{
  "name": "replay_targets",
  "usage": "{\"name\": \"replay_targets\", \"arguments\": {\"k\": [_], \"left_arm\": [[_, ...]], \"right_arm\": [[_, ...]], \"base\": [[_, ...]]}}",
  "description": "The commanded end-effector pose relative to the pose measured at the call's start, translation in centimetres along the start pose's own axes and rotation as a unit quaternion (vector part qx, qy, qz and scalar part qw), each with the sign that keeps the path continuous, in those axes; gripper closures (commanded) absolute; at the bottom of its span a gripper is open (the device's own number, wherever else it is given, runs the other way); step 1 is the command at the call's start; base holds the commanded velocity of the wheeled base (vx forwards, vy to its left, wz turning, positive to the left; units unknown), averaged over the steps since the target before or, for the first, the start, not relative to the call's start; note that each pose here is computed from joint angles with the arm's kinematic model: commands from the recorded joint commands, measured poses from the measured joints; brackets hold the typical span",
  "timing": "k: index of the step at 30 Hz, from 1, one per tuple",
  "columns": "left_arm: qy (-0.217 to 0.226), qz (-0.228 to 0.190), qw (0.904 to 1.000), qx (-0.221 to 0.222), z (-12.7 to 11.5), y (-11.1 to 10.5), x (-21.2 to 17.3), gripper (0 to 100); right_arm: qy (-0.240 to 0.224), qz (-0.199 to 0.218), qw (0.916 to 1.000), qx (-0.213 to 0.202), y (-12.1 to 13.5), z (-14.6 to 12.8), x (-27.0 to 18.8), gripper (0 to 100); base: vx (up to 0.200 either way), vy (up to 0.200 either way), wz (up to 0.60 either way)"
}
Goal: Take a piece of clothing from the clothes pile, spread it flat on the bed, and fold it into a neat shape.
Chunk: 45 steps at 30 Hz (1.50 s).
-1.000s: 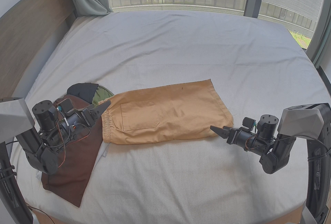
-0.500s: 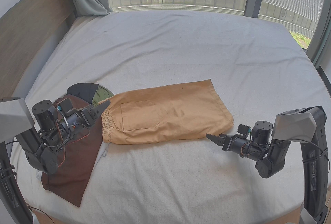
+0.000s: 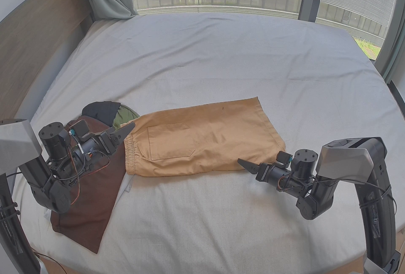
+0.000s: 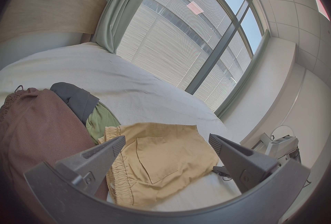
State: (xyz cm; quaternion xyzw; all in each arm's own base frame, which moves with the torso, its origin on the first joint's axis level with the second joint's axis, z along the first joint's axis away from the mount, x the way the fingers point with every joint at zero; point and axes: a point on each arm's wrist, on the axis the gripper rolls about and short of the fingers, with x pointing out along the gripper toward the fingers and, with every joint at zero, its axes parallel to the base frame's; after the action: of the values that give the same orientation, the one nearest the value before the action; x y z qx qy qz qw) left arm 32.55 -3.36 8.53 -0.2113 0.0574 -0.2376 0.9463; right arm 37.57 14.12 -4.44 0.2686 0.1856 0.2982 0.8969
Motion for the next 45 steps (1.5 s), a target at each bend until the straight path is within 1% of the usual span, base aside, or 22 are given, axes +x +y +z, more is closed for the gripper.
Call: {"name": "replay_targets", "arguments": {"k": [1,2,4,9,25,26,29,30,32,35,39,41,42,45], "left_arm": [[0.0,0.0,1.0,0.0,0.0,0.0,0.0,0],[0.0,-0.001,1.0,0.0,0.0,0.0,0.0,0],[0.0,-0.001,1.0,0.0,0.0,-0.1,0.0,0],[-0.001,-0.001,1.0,-0.001,0.0,-0.1,0.0,0],[0.002,-0.003,1.0,-0.003,-0.1,-0.2,0.1,0],[0.003,-0.009,0.9999,-0.007,-0.2,-0.5,0.3,0],[0.003,-0.022,0.9991,-0.036,-0.2,-1.3,0.6,0],[0.003,-0.022,0.9991,-0.037,-0.2,-1.3,0.6,0],[0.001,-0.028,0.9982,-0.054,0.1,-1.8,0.5,0],[0.003,-0.03,0.9982,-0.053,0.0,-1.8,0.4,0],[0.013,-0.043,0.9976,-0.052,0.0,-1.5,0.3,0],[0.036,-0.065,0.9966,-0.035,-0.5,-1.1,0.0,0],[0.044,-0.069,0.9962,-0.029,-0.7,-0.9,-0.3,0],[0.065,-0.09,0.9938,-0.008,-1.2,-0.6,-0.9,0]], "right_arm": [[0.006,0.004,1.0,0.006,0.1,-1.0,0.8,0],[0.0,0.01,0.9999,0.011,0.2,-1.0,1.4,0],[-0.007,0.015,0.9998,0.01,0.0,-0.9,2.0,0],[-0.034,0.004,0.9994,0.01,0.0,-0.4,2.7,0],[-0.032,0.002,0.9994,0.013,-0.2,-0.7,2.8,0],[-0.031,0.002,0.9994,0.013,-0.3,-0.8,2.7,100],[-0.031,0.0,0.9994,0.013,-0.3,-0.7,2.7,100],[-0.031,0.0,0.9994,0.013,-0.3,-0.7,2.7,100],[-0.031,0.0,0.9994,0.013,-0.3,-0.7,2.7,100],[-0.03,-0.001,0.9995,0.012,-0.3,-0.8,2.6,100],[-0.028,-0.003,0.9995,0.012,-0.4,-0.9,2.5,100],[-0.02,-0.011,0.9997,0.013,-0.3,-1.0,1.8,100],[-0.018,-0.013,0.9997,0.01,-0.3,-0.9,1.6,100],[-0.016,-0.016,0.9997,-0.007,0.2,-0.4,0.7,100]], "base": [[0.0,0.0,0.0],[0.0,0.0,0.0],[0.0,0.0,0.0],[0.0,0.0,0.0],[0.0,0.0,0.0],[0.0,0.0,0.0],[0.0,0.0,0.0],[0.0,0.0,0.0],[0.0,0.0,0.0],[0.0,0.0,0.0],[0.0,0.0,0.0],[0.0,0.0,0.0],[0.0,0.0,0.0],[0.0,0.0,0.0]]}}
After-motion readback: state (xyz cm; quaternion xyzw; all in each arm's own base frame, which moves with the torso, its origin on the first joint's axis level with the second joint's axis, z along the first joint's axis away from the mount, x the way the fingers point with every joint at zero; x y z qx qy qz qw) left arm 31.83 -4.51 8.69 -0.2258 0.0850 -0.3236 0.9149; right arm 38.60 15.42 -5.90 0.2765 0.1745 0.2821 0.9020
